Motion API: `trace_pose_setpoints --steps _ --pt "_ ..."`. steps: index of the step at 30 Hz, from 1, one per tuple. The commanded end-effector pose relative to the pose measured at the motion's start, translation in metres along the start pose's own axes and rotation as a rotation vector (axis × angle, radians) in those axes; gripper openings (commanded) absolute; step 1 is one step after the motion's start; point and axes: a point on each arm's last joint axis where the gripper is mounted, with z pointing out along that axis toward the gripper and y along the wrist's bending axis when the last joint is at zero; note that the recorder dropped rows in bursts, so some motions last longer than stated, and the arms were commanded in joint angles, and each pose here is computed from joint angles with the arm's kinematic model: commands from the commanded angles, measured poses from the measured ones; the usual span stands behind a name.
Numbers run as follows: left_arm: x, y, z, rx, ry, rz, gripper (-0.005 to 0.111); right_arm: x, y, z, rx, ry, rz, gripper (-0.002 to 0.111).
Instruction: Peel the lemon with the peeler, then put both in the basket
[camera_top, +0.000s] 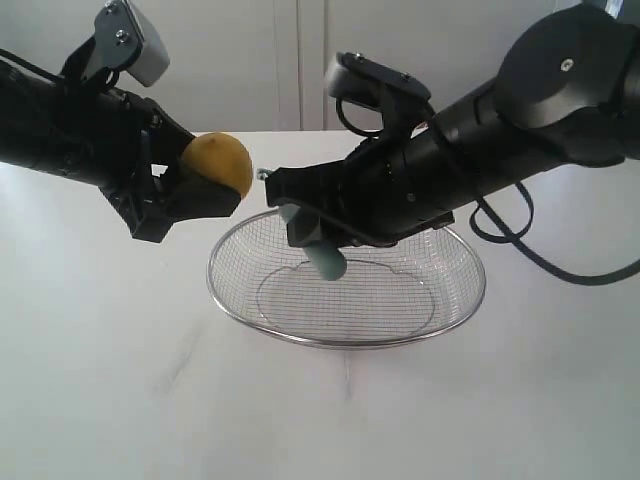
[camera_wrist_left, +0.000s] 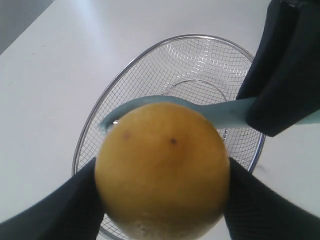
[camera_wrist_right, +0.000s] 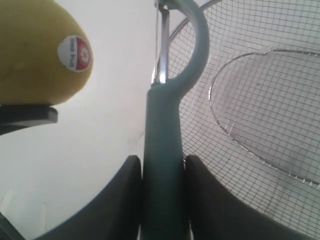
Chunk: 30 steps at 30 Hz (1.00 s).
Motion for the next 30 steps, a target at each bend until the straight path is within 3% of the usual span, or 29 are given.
trace_pose_setpoints --steps 1,19,30 --pt "-0.001 -0.003 -0.001 0.010 -0.015 -0.023 0.000 -0.002 0.004 0.000 -0.040 -0.025 0.004 0.000" --pt "-0.001 -0.002 -0.001 0.008 -0.015 -0.023 0.000 -0.004 0.020 -0.034 -0.088 -0.104 -0.022 0.000" --pt "-0.001 -0.002 -0.001 0.008 -0.015 -0.023 0.000 0.000 0.041 -0.088 -0.151 -0.233 -0.091 0.000"
